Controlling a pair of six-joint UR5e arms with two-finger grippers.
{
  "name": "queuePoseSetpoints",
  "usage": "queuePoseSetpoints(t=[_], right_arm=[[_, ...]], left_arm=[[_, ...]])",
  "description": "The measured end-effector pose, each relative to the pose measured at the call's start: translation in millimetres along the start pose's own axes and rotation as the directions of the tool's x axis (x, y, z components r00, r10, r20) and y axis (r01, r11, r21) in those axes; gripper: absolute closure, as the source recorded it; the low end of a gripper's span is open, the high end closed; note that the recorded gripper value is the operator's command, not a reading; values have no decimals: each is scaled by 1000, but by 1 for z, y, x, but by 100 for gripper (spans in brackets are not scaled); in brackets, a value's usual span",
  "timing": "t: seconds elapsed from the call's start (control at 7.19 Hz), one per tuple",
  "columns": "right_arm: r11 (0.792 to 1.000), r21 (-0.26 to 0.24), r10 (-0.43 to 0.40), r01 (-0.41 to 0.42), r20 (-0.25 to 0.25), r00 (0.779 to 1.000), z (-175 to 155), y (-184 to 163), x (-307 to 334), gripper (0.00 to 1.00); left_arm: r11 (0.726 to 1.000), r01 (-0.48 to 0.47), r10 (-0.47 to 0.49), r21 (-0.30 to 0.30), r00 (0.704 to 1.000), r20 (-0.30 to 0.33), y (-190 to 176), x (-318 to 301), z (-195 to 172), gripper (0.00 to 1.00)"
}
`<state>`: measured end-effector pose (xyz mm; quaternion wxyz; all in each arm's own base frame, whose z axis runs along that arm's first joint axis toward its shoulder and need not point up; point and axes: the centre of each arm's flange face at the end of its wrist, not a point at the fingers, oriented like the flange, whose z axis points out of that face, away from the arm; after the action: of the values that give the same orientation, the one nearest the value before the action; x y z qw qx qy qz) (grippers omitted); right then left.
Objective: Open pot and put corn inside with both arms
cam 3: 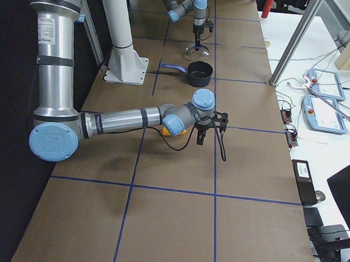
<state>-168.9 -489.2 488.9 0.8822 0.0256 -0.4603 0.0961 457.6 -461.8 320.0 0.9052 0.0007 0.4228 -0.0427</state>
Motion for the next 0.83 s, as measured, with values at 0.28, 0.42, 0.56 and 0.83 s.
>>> queuePoseSetpoints(t=[0.28,0.42,0.56,0.83], right_arm=[[1000,7,8,-8,-5,1000,13,18,-33,0],[1000,8,8,-8,-7,1000,16,23,-40,0],[1000,8,7,-7,-8,1000,18,26,-43,0],[1000,4,3,-3,-10,1000,22,30,-47,0]], left_arm=[[1000,4,-4,-10,1000,17,2,-9,9,51],[1000,3,-2,-11,1000,20,3,-11,10,1],[1000,-1,1,-12,1000,21,3,-11,11,0],[1000,-1,1,-10,1000,17,3,-11,8,0]])
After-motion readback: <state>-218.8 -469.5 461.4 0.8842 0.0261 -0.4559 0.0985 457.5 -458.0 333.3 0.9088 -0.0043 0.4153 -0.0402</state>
